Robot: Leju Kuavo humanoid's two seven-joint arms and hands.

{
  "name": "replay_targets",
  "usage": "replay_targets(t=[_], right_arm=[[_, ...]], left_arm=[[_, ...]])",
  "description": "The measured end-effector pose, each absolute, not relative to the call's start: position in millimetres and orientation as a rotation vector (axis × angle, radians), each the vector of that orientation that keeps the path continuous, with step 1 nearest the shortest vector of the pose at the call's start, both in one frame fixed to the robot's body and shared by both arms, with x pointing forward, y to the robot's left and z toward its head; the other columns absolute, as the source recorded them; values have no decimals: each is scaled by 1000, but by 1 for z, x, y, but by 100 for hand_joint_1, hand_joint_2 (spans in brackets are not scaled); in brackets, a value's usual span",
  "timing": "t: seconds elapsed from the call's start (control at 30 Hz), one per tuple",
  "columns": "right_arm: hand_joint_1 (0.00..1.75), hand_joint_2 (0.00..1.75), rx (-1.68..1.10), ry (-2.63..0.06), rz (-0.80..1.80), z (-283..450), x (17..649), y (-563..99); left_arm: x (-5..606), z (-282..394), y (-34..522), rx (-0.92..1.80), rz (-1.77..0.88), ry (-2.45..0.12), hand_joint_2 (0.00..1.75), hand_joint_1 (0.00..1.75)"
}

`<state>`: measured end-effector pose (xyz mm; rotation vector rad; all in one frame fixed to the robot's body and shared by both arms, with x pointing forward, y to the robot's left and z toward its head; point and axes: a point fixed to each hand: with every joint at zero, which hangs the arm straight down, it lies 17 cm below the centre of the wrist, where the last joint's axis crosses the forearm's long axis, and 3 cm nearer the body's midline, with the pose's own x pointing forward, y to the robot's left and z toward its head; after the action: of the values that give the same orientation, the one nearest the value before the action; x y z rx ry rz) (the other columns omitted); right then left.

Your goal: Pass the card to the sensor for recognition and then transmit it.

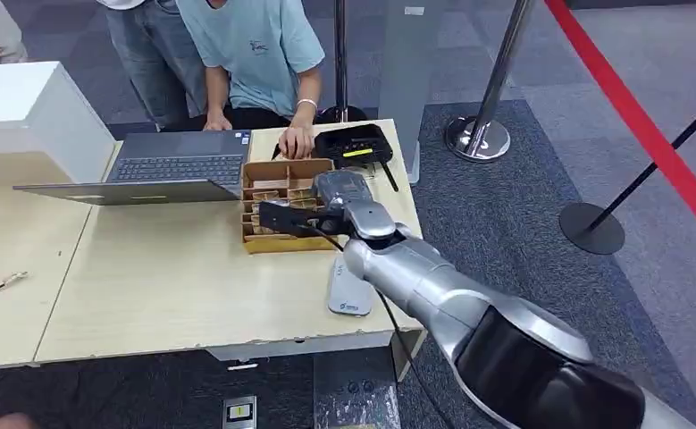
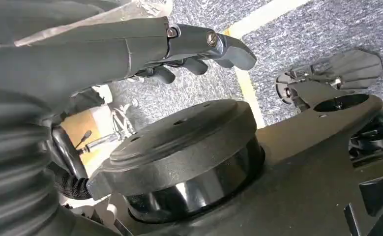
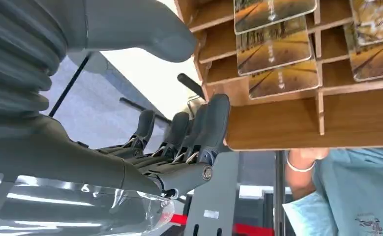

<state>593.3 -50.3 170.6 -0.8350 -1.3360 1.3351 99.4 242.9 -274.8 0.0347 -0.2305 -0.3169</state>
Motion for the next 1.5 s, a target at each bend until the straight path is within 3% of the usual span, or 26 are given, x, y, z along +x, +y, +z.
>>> replay_targets(t=[1.5], right_arm=[[96, 175, -804, -1305, 1364, 149, 582, -43]], left_arm=[[99, -275, 243, 32, -304, -227, 175, 0]])
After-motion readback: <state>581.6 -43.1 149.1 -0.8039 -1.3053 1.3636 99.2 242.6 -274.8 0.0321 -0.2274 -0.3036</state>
